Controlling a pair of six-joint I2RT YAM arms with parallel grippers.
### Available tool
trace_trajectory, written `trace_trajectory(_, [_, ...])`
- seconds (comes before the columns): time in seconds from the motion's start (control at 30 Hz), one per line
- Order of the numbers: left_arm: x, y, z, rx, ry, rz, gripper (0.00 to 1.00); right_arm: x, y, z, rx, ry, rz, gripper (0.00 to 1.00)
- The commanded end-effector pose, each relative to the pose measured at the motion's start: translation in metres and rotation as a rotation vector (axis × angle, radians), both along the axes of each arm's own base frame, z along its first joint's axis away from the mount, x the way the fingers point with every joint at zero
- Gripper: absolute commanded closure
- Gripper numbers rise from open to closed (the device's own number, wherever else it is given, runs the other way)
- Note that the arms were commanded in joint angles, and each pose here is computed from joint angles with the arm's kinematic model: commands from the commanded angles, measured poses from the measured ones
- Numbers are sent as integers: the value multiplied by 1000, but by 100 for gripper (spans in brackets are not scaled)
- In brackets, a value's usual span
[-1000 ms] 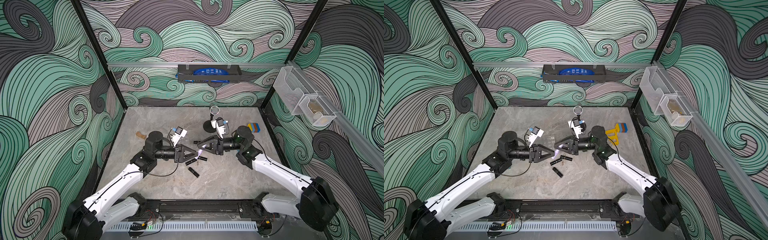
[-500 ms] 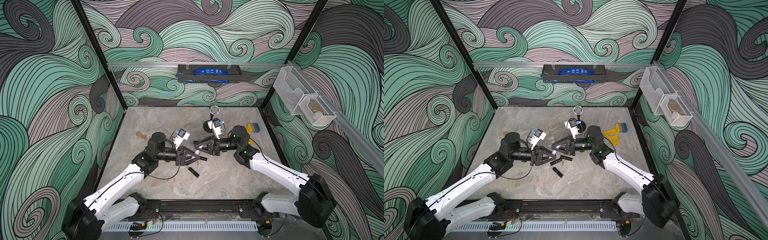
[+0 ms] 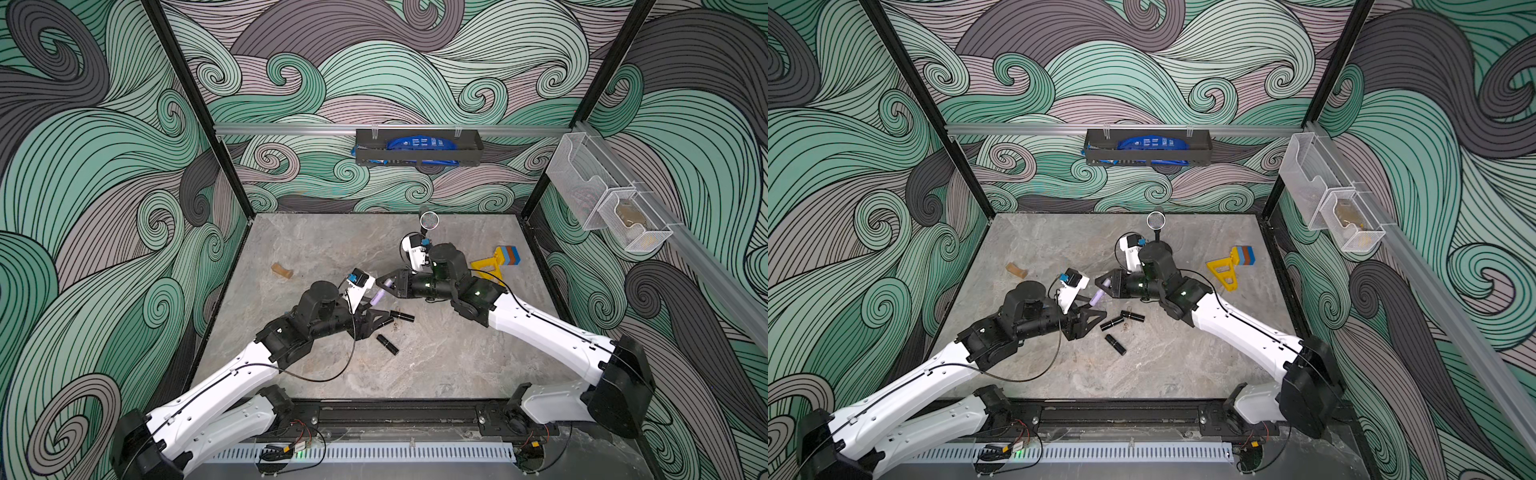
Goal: Arrange the lipsticks in the organizer
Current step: Pick up the lipstick at the center of the board.
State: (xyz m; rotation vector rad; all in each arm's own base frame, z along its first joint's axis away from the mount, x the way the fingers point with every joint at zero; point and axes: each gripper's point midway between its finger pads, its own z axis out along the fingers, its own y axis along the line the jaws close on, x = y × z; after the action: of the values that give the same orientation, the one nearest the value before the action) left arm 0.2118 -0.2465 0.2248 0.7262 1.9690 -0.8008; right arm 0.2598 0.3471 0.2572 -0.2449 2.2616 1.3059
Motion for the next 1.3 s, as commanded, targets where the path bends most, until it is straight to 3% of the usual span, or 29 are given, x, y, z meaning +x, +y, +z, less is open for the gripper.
trace_trajectory(0.0, [19,11,13,30,-161,106,44,5,-10,-18,-93,54,-124,100])
trace_trajectory(0.43, [13,7,2,142,-231,89,55,-13,10,-19,-96,70,-81,100])
trace_trajectory(0.9, [3,-6,-30,261,-252,91,54,-17,7,-20,-103,64,-62,100])
trace_trajectory(1.17, [5,-6,-27,266,-279,105,56,-14,-2,-21,-101,66,-76,100])
trace_trajectory(1.27, [1,-9,-29,240,-267,85,52,-11,-9,-20,-111,61,-90,100])
